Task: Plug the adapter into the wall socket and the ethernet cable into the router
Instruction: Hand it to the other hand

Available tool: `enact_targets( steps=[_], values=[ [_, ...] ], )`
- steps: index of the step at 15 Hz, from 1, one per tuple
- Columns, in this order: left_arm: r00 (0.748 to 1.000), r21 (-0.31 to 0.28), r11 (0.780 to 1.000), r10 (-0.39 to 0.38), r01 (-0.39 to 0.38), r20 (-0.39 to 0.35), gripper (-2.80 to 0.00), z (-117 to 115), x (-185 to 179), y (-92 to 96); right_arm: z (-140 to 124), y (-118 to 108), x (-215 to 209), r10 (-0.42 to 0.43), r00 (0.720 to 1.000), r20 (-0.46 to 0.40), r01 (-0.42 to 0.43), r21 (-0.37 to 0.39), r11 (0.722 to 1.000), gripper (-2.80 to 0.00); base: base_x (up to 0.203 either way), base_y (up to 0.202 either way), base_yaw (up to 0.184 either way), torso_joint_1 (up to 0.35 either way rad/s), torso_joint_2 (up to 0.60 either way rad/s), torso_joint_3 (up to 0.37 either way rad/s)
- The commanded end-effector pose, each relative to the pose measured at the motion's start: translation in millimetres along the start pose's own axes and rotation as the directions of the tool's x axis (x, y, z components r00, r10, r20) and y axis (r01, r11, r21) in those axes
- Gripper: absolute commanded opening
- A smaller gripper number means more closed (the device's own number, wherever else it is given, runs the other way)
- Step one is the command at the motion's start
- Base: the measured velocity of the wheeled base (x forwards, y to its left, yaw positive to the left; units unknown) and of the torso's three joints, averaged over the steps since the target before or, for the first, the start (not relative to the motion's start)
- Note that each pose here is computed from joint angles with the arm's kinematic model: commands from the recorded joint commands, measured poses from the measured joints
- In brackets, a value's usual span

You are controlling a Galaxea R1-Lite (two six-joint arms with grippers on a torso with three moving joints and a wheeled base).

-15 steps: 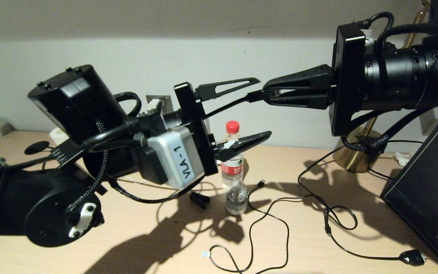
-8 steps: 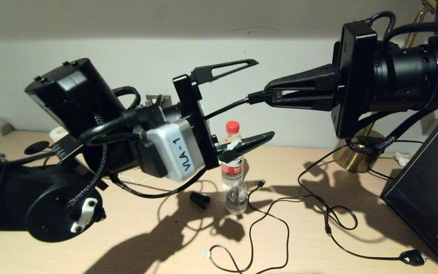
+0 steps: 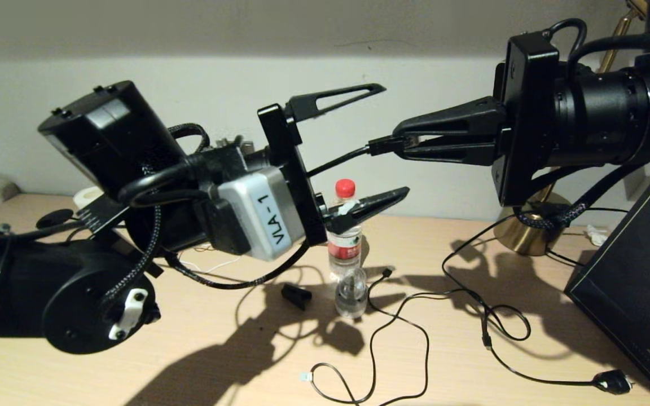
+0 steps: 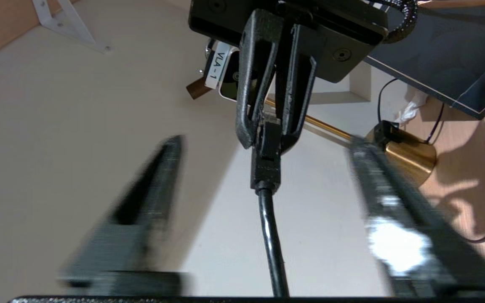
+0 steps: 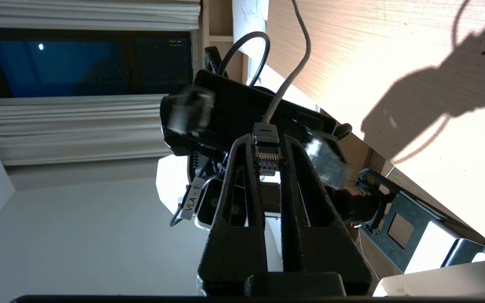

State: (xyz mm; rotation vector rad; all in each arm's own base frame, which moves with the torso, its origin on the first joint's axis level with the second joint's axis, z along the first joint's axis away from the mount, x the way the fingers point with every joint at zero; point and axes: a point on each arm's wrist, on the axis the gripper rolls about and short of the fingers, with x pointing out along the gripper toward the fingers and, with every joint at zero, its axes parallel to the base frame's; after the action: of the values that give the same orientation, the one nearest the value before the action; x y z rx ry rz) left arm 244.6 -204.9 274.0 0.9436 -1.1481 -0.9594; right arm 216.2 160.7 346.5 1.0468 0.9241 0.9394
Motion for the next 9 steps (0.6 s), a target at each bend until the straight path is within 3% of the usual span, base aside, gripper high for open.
enact_targets(
  steps=[1,9],
  values=[
    [1.000,0.006,1.000,-0.001,0.001,0.006,-2.80,0.1,0.1,-1.4,-0.1,0.3,-0.2,0.002,1.000,-0.003,-0.002,0.006,1.000,-2.80,0.000,0.000,0.000,0.000,0.00,0.000],
    [1.000,0.002,1.000,-0.006,0.006,0.005,-2.80,0.3,-0.2,-3.1,1.3,-1.4,0.2,-0.004,1.000,0.003,0.004,0.015,1.000,-2.80,0.000,0.000,0.000,0.000,0.00,0.000]
  ],
)
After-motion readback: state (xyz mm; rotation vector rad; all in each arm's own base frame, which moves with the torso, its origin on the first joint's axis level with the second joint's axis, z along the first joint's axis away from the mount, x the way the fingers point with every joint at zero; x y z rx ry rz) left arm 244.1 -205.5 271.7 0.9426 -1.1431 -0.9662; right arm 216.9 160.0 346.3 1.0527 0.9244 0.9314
